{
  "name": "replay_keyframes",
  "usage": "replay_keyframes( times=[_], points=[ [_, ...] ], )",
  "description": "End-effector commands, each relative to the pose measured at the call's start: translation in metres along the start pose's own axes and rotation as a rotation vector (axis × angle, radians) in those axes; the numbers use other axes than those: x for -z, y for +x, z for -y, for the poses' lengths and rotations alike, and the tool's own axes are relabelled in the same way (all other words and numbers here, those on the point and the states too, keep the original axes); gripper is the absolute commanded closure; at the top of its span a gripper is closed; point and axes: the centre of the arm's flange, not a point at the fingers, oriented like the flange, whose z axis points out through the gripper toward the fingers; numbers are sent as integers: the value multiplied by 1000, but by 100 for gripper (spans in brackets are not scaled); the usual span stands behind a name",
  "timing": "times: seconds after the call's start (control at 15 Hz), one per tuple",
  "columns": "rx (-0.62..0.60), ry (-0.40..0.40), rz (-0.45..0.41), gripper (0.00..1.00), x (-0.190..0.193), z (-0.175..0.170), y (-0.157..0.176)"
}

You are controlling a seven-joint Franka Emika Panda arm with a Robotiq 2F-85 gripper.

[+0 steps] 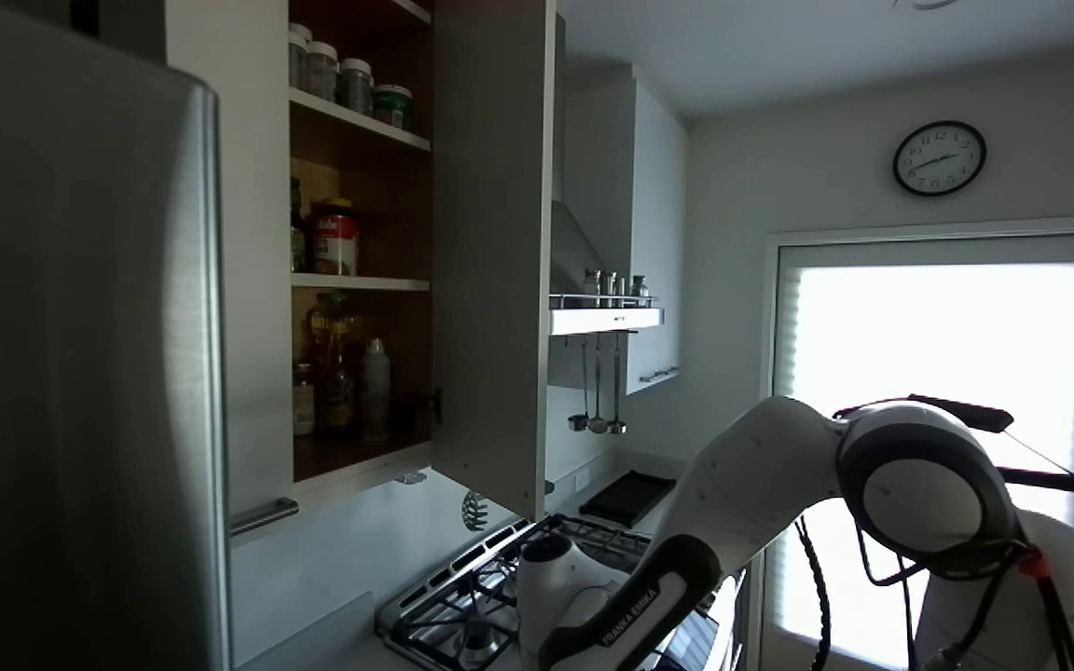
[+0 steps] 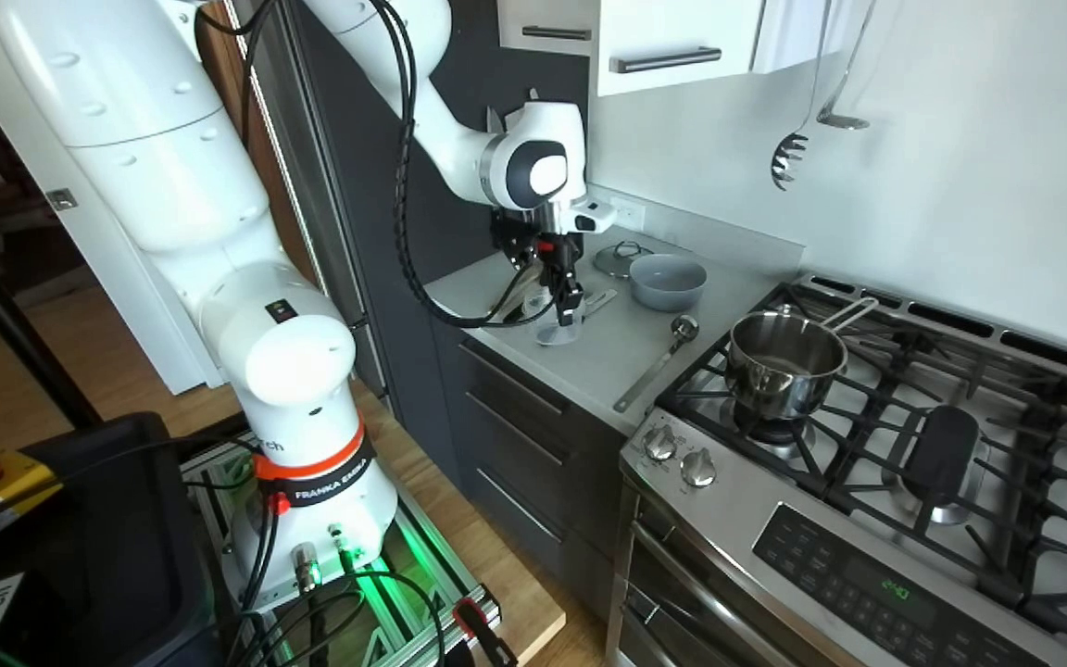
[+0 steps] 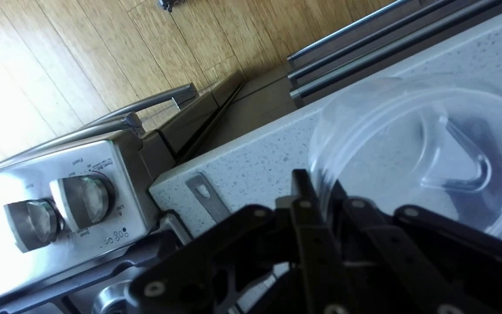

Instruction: Open the top right cabinet door, then put the cup in the cabinet

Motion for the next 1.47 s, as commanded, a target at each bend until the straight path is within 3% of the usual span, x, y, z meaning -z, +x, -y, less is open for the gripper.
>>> replay_keyframes(
  times=[0.0, 0.4, 1.0, 1.07, 1.4],
  points=[
    [28, 19, 41, 98, 5, 5, -11],
    [32, 88, 34, 98, 28, 19, -21],
    [18, 99, 4, 98, 62, 32, -30],
    [36, 93, -7, 91, 51, 31, -22],
    [37, 97, -15, 91, 58, 33, -24]
  ],
)
